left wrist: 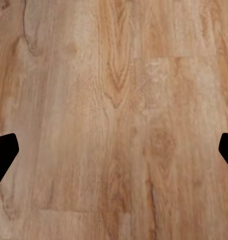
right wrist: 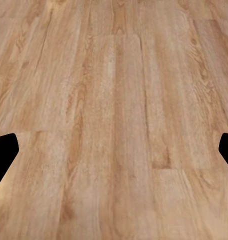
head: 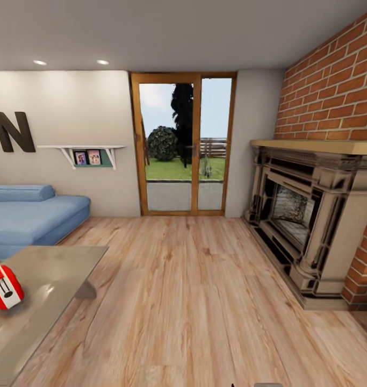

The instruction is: Turn on the radio receiver that's on the table in the living room.

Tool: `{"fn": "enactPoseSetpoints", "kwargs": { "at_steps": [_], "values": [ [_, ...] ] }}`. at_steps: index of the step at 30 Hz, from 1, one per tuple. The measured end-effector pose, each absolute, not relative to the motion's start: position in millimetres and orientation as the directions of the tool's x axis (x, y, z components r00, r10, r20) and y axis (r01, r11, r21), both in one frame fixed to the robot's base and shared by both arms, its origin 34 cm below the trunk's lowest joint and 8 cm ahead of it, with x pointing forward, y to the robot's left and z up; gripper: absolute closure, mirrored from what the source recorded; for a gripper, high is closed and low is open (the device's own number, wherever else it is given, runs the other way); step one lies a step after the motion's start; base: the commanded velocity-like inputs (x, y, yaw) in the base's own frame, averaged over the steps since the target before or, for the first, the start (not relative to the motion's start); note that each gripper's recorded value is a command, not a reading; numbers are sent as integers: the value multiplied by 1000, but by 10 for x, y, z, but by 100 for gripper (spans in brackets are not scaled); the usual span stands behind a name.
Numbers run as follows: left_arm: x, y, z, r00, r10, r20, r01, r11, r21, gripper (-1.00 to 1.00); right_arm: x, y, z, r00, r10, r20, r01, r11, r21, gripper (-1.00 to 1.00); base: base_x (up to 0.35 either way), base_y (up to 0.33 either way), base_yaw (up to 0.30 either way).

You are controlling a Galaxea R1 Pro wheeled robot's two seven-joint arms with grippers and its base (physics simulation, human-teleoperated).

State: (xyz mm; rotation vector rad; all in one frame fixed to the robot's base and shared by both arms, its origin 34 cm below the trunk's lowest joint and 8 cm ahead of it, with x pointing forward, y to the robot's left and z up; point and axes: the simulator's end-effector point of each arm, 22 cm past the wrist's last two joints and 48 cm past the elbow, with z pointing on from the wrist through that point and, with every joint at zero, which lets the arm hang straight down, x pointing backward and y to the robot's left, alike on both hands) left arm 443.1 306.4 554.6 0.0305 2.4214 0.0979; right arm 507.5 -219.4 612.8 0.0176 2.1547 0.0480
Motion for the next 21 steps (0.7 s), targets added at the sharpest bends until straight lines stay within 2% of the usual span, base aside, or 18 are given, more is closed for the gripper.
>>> {"fn": "enactPoseSetpoints", "kwargs": {
  "at_steps": [21],
  "values": [
    [4432, 3063, 5546, -753, 49, -656, -4, 997, 79, -100, 5075, -2194, 6127, -552, 31, -833, -6, 999, 41, -100, 331, 0, 0]
  ]
}}
